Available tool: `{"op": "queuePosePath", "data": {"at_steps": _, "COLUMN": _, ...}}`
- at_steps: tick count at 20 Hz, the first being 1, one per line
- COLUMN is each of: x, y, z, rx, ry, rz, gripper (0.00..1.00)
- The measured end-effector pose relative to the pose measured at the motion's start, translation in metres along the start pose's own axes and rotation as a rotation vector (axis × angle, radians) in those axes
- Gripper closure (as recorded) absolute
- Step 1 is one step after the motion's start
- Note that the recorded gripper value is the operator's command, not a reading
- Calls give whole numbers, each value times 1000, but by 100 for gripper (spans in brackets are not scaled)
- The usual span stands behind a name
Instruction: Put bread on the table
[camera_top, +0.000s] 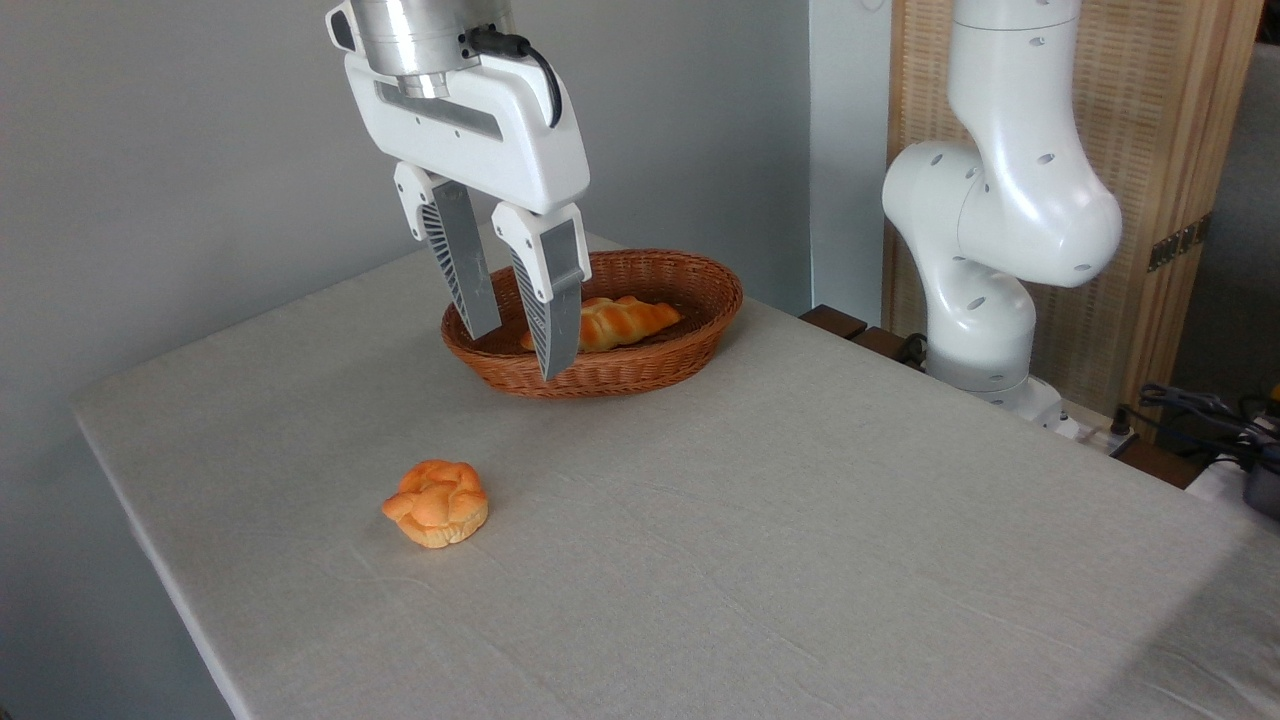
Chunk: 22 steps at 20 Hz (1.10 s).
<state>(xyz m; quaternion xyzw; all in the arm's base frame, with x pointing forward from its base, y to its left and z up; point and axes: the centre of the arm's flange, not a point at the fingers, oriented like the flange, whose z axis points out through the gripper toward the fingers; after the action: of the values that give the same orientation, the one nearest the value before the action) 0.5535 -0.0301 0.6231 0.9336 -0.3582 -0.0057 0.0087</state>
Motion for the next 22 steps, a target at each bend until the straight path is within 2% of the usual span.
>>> {"op": "queuePosePath", "data": {"at_steps": 17, "x": 1, "y": -4, "z": -1, "rx": 7, "ry": 26, "rz": -6, "gripper": 0}}
{"op": "queuePosePath", "data": {"at_steps": 19, "x": 3, "y": -1, "z": 5, "rx": -6, "ry": 22, "rz": -1, "gripper": 0}}
{"op": "queuePosePath", "data": {"at_steps": 22, "x": 12, "y": 15, "z": 16, "rx": -55, "ry": 29, "rz": 21, "gripper": 0}}
